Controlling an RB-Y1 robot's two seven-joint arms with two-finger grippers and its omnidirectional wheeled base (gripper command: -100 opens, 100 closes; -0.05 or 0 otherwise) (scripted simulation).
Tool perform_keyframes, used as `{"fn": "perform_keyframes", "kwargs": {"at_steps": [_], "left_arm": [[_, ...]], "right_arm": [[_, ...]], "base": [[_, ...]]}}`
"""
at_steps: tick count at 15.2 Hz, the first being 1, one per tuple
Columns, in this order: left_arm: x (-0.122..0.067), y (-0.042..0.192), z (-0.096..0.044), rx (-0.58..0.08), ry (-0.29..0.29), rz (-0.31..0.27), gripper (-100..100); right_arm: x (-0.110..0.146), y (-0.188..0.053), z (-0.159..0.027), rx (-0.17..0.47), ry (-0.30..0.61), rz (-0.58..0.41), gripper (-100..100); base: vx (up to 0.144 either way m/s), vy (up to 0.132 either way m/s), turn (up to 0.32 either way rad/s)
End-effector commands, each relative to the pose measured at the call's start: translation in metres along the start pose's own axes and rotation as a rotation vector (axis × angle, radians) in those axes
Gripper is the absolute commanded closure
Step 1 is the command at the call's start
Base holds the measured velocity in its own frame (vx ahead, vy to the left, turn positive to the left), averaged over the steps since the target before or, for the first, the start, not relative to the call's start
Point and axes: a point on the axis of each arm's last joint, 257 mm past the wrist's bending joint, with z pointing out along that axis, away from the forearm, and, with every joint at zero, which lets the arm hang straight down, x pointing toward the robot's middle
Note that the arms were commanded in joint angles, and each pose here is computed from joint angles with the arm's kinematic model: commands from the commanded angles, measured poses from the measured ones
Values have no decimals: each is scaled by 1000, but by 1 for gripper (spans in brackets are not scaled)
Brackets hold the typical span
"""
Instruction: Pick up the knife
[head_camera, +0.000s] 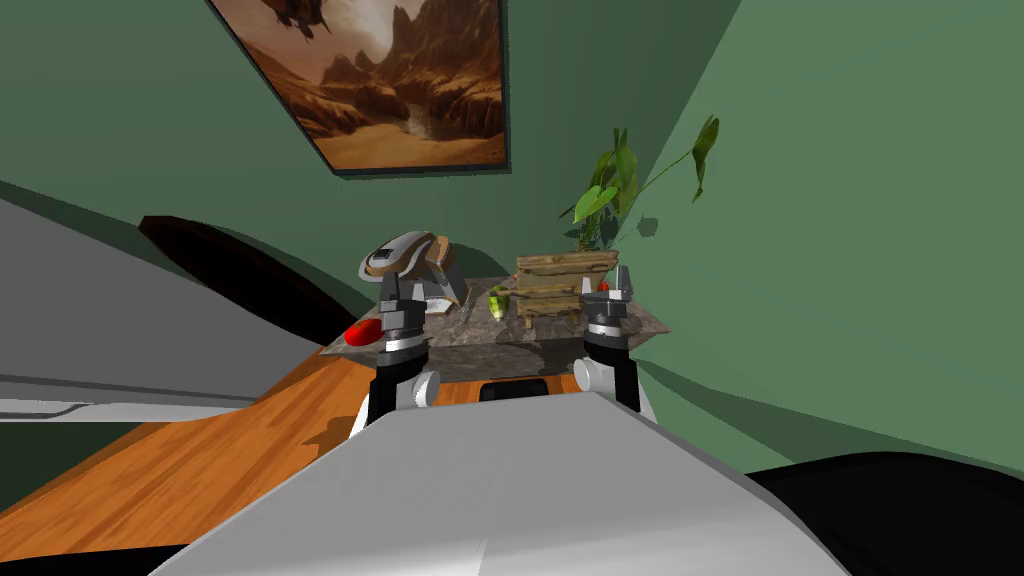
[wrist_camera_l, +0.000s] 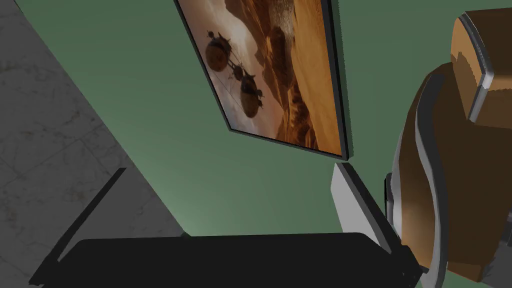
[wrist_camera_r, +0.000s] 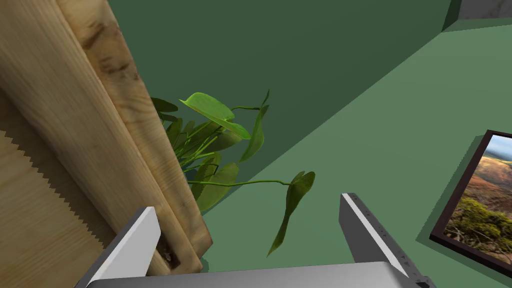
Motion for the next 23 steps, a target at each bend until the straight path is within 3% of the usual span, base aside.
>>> {"fn": "perform_keyframes", "kwargs": {"at_steps": [1, 12, 17, 19, 22, 23], "left_arm": [[6, 2, -1, 1, 35, -1, -100], [50, 29, -16, -22, 256, -58, -100], [74, 53, -31, -63, 377, -114, -100], [75, 53, -33, -63, 398, -103, -100], [88, 73, -47, -105, 475, -144, -100], [88, 74, -49, -106, 495, -133, -100]], "right_arm": [[0, 0, 0, 0, 0, 0, 0], [0, 0, 0, 0, 0, 0, 0], [0, 0, 0, 0, 0, 0, 0], [0, 0, 0, 0, 0, 0, 0], [0, 0, 0, 0, 0, 0, 0], [0, 0, 0, 0, 0, 0, 0]], "base": [[-2, 2, -40], [-15, 16, -110], [-19, 21, -158], [-20, 22, -107], [-22, 17, -179], [-24, 21, -181]]}}
